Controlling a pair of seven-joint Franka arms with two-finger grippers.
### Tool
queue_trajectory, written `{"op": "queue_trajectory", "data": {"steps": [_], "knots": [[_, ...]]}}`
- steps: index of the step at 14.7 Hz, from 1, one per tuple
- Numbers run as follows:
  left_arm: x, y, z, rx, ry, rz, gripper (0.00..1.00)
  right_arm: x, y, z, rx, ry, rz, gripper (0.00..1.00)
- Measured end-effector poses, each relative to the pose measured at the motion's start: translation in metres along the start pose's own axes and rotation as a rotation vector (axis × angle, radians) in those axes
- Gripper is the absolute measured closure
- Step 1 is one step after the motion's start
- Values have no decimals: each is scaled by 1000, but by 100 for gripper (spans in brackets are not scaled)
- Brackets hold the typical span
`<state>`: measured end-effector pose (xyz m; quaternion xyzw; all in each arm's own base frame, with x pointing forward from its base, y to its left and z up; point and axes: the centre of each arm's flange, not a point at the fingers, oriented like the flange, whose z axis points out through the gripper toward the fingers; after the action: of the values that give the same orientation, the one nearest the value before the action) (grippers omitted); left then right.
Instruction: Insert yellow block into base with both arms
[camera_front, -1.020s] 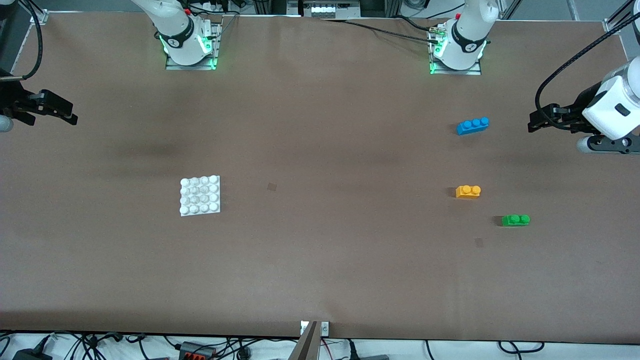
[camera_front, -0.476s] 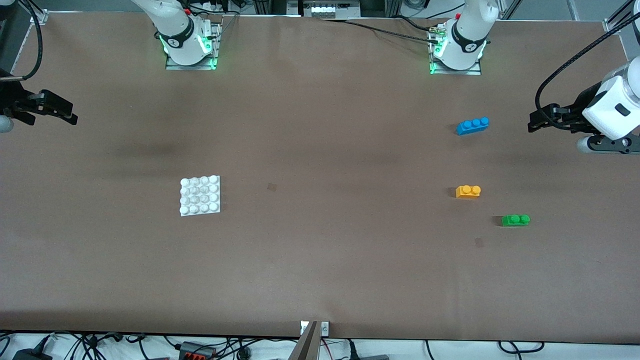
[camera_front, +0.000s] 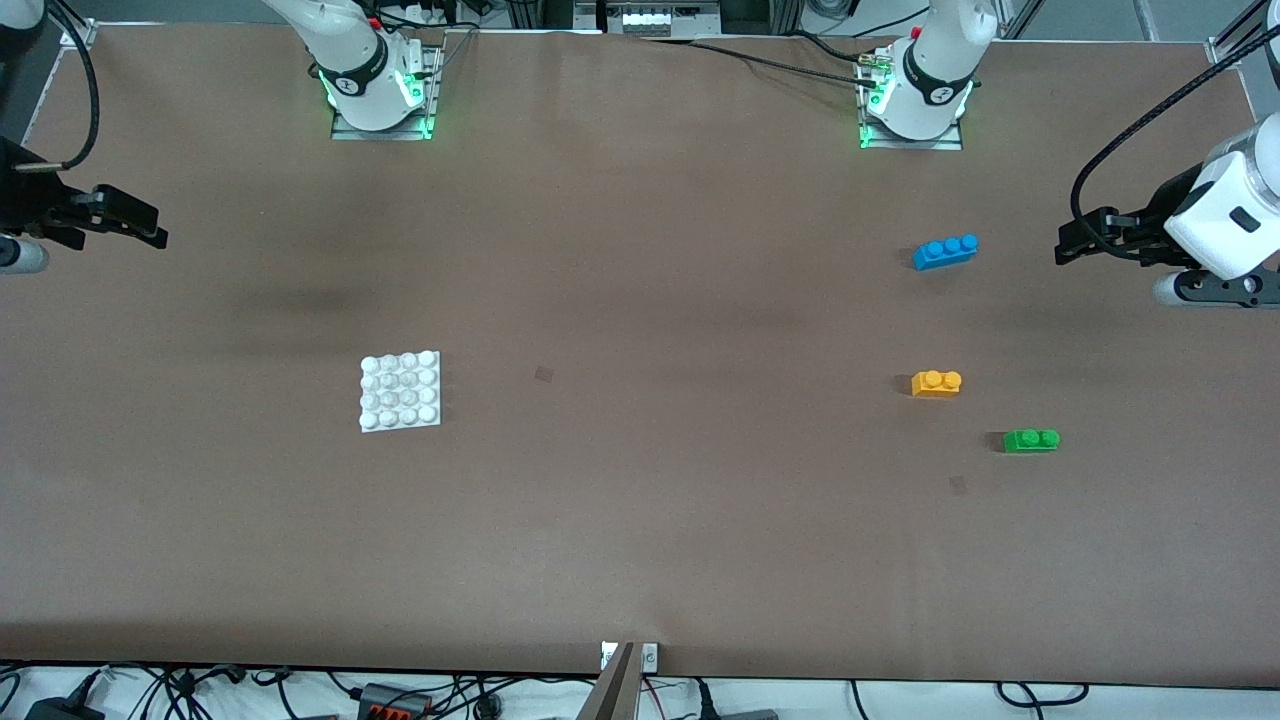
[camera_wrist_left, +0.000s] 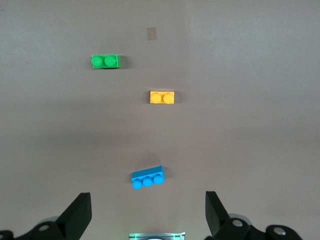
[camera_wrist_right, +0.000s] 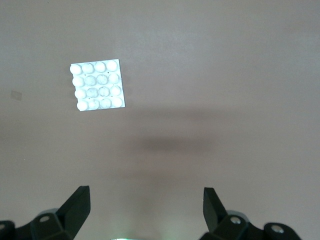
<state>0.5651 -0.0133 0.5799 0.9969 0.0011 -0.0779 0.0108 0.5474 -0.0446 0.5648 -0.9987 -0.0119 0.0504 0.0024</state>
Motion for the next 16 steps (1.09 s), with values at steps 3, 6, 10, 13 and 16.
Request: {"op": "queue_trajectory", "data": {"steps": [3,6,10,13,16], "knots": [[0,0,0,-1,0,0,0,2,0,3,0,-5,0,0],[0,0,0,-1,0,2,0,6,-1,10,0,-21,-2,0],[0,0,0,-3,-2,3,0,22,-10,46,0,-92,-18,0],[-2,0,2,-3,-17,3,0,43,-35,90,-7,-156,-62,0],[-4,1,3,-3,-34,5,0,68,-76,133,-25,-155,-129,0]]}}
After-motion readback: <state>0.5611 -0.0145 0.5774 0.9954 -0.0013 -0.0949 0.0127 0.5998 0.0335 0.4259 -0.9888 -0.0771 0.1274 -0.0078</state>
